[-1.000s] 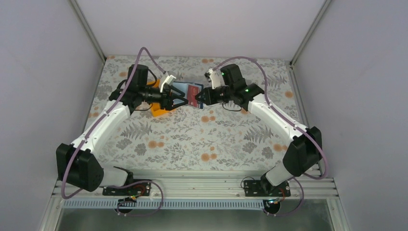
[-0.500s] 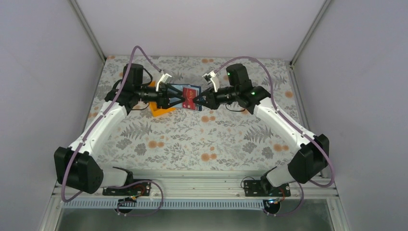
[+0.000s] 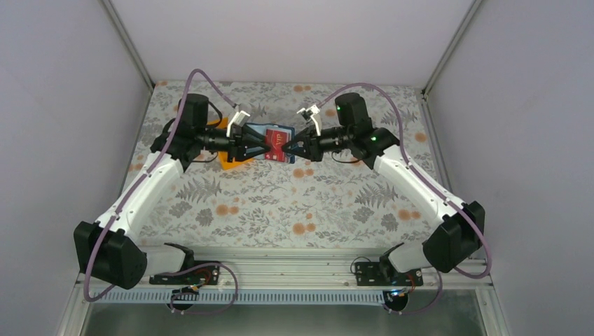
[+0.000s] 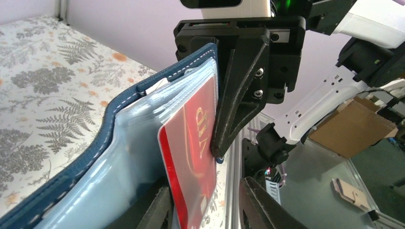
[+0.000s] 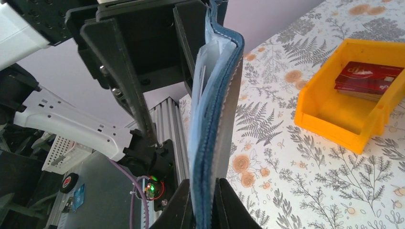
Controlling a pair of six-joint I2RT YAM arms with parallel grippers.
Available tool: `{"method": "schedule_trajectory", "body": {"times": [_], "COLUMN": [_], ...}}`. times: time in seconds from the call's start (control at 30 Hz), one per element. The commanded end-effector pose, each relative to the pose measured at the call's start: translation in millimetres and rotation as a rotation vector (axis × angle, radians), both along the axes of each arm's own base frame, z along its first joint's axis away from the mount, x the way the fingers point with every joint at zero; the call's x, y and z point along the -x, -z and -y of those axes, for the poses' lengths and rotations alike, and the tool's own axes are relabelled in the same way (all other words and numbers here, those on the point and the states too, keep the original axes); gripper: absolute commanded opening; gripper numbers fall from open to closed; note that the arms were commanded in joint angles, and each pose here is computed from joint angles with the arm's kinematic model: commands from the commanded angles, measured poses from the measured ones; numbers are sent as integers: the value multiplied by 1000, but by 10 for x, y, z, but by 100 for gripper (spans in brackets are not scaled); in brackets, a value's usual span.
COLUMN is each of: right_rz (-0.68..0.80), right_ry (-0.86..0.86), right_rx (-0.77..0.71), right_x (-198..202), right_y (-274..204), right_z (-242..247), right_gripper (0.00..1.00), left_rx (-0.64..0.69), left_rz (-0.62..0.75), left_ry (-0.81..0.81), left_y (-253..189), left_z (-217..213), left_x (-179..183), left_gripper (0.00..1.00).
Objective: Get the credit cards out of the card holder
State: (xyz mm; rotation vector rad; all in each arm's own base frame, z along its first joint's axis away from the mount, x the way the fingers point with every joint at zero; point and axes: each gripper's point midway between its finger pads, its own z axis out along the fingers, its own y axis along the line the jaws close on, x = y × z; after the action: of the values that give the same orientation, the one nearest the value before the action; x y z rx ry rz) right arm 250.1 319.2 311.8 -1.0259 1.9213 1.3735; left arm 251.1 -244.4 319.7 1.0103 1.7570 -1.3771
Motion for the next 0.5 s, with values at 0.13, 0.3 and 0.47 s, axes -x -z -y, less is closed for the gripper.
{"method": "schedule_trajectory", "body": {"times": [0.13, 0.3, 0.47], "right_rz": [96, 107, 135], "right_ry": [-81, -90, -59], "right_rx": [-103, -98, -83], "right_x": [155, 156, 121], "right_y": [-264, -270, -231], "right_z": [-59, -60, 40], "right_gripper": [4, 4, 15], "left_rx": [92, 89, 62], "left_rz": [55, 73, 72], "left_ry": [211, 213, 145], "left_y": [-300, -325, -232], "left_z": [180, 150, 37], "left_x": [374, 431, 327], "left_gripper": [7, 2, 2]}}
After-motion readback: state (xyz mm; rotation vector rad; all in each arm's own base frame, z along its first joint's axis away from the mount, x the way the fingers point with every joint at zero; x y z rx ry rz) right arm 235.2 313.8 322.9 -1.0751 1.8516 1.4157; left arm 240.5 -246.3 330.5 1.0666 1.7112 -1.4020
